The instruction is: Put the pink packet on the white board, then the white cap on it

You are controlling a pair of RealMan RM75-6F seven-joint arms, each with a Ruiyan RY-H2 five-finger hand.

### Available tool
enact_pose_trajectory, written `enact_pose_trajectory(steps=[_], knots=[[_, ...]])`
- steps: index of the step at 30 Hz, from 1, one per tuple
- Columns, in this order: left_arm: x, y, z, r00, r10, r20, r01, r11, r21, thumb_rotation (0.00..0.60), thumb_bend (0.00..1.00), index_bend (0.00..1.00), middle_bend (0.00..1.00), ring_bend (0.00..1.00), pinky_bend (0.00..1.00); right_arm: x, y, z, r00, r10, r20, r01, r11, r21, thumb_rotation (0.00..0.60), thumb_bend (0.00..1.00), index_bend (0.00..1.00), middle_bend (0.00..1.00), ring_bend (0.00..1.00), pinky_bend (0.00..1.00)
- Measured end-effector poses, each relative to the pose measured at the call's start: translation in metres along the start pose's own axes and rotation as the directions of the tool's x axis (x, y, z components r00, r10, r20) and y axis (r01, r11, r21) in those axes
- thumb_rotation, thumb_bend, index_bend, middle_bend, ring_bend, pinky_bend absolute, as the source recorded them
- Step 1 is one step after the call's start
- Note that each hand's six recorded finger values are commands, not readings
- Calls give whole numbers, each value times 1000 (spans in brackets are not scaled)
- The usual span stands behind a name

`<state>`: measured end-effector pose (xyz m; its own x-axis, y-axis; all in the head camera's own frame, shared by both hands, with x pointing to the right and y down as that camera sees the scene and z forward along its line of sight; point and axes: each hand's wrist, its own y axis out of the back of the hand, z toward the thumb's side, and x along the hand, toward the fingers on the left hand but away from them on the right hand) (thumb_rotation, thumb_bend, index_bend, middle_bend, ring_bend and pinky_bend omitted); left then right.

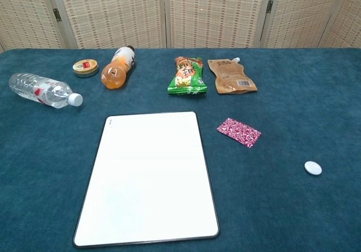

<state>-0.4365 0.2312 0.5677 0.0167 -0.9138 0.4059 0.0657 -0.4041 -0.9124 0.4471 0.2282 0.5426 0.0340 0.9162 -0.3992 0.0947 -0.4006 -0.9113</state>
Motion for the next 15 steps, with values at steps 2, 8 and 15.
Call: enact_pose_trajectory(steps=[2,8,15], knots=[[0,0,-1,1000,1,-5,-1,1000,-1,600,233,131,29,97,0,0,0,0,1000,1,-1,-1,1000,3,600,332,87,77,0,0],[-2,-1,-2,1000,-2,-11,2,1000,5,600,233,131,29,97,0,-1,-2,0,1000,11,-5,-11,1000,7,600,332,87,77,0,0],[-2,1,-2,1000,-1,-13,1,1000,3,600,233,131,29,97,0,-3,-3,0,1000,16,-14,-16,1000,4,600,332,87,76,0,0]])
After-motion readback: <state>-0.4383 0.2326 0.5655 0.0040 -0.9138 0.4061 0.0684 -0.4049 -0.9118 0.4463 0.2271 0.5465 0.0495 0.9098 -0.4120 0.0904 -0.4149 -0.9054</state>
